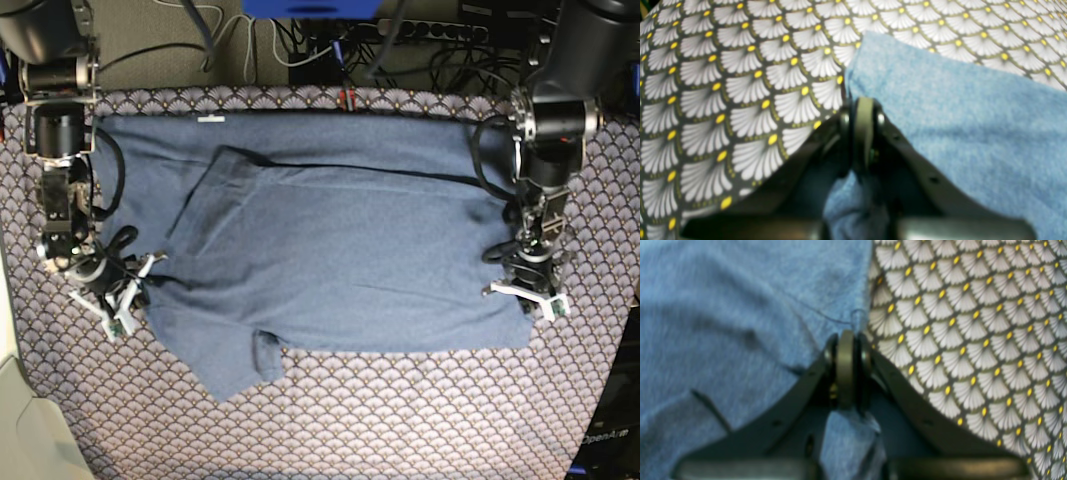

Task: Fold the T-shirt properly
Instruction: 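Fold the hem edge over toward the collar with both grippers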

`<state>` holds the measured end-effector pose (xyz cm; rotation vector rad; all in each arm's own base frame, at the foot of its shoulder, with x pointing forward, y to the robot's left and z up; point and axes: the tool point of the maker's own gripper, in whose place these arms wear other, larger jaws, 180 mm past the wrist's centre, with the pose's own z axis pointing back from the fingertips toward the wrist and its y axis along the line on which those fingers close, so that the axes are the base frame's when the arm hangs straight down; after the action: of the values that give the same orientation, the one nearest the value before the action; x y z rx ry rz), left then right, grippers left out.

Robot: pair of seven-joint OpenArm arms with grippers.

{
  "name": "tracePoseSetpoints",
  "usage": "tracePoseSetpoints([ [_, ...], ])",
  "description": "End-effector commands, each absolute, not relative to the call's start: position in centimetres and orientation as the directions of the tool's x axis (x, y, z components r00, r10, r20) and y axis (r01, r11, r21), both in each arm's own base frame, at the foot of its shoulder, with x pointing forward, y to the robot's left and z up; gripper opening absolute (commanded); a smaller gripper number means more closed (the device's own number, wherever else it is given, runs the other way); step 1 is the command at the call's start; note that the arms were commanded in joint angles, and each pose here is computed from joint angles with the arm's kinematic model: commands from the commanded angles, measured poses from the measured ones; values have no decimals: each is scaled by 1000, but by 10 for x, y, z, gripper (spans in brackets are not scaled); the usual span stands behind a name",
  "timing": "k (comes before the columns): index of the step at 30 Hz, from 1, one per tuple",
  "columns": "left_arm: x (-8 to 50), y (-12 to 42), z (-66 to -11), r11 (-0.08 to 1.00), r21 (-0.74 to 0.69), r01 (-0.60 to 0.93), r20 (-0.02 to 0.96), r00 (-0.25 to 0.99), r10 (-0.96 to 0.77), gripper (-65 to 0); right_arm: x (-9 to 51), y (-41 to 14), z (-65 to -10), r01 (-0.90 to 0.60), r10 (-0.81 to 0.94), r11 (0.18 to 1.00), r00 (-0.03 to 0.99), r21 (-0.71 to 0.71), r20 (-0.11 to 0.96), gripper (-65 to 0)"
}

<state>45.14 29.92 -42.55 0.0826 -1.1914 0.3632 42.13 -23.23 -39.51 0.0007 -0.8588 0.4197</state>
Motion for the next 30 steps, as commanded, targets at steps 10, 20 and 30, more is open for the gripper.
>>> tracePoseSetpoints([
  [10, 451, 288, -375, 934, -256, -247, 909, 267, 320, -645, 430, -261, -370, -274, 300, 946, 544, -172, 784, -650],
  [20, 435, 298, -357, 945, -230, -231, 925, 248, 286, -645, 406, -262, -368, -322, 350, 925, 522, -200, 778, -650],
  [30, 401, 334, -376, 907, -248, -339, 908, 244, 340, -645, 362, -238, -360, -390, 430, 884, 457, -259, 778, -650],
])
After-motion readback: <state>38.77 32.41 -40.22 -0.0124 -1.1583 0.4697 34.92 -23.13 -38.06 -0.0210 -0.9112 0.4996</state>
